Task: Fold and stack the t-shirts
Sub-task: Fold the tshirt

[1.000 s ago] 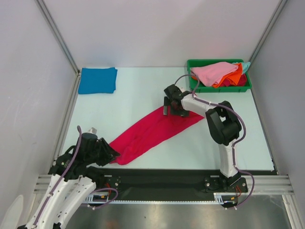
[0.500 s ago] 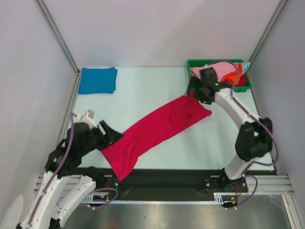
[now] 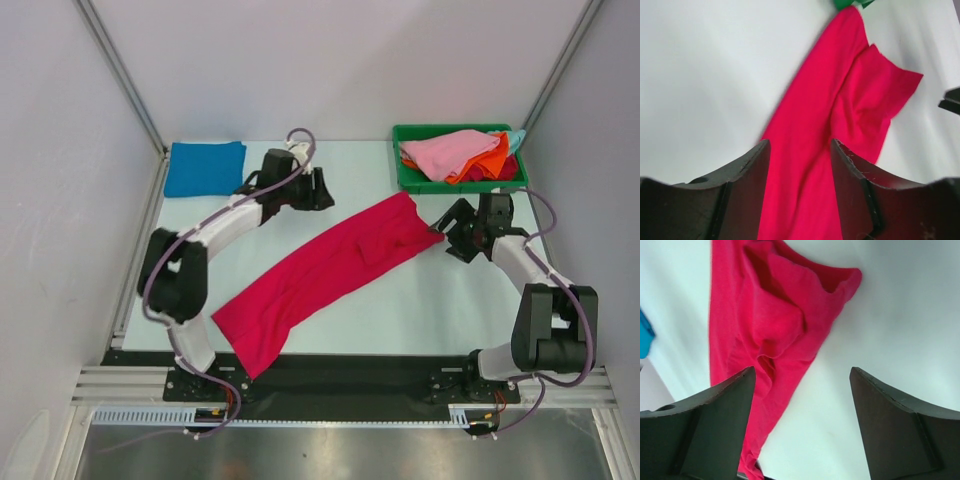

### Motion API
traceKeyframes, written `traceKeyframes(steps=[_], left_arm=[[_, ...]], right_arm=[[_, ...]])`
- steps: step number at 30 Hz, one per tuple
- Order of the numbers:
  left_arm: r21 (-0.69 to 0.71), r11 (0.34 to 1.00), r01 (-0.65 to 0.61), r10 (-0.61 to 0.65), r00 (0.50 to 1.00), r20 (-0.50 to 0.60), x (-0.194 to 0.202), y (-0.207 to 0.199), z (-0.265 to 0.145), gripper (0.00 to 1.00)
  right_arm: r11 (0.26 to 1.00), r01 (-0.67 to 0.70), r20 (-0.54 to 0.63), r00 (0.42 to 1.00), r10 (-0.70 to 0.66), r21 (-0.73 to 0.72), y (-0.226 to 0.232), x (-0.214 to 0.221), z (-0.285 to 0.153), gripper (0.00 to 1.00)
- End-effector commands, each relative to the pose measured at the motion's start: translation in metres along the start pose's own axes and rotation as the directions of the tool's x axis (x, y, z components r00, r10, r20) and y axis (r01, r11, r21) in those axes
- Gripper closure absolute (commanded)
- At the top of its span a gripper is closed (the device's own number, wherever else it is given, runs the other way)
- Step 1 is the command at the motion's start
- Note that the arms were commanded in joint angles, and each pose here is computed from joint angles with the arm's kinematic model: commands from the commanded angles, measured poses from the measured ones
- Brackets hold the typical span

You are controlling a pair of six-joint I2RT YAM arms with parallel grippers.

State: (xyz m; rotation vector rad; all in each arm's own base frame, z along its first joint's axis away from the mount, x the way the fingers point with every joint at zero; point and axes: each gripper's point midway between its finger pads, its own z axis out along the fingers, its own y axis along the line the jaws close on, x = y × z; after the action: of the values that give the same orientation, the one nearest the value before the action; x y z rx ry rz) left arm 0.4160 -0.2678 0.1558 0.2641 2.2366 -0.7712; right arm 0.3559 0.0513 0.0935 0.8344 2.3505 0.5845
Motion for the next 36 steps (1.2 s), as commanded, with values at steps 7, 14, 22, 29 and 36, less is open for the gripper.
traceKeyframes(steps=[7,14,22,29,36], left_arm=[[0.214,0.946,-0.244,0.235,0.970,0.068,-0.033,-0.037,0.115,0.46],[0.273,0.939,-0.211,0.222,0.975,-0.011,-0.002,-0.035,0.156,0.46],[0.298,0.942,-0.156,0.189,0.978,-0.086,0.027,-0.035,0.173,0.49],[0.313,0.947,-0.074,0.129,0.979,-0.159,0.041,-0.041,0.181,0.55],[0.309,0.950,-0.052,0.108,0.979,-0.170,0.043,-0.040,0.183,0.66]], right_arm=[[0.979,-0.006,0.084,0.996,0.023,-0.202,0.021,-0.015,-0.009,0.24],[0.978,-0.041,0.025,0.999,0.048,-0.206,0.009,-0.004,0.002,0.28],[0.979,-0.067,0.011,0.997,0.070,-0.194,-0.006,0.003,0.005,0.30],[0.971,-0.124,0.005,0.992,0.128,-0.203,-0.007,0.003,0.015,0.31],[0.965,-0.178,-0.007,0.984,0.180,-0.191,-0.008,0.000,0.027,0.33]])
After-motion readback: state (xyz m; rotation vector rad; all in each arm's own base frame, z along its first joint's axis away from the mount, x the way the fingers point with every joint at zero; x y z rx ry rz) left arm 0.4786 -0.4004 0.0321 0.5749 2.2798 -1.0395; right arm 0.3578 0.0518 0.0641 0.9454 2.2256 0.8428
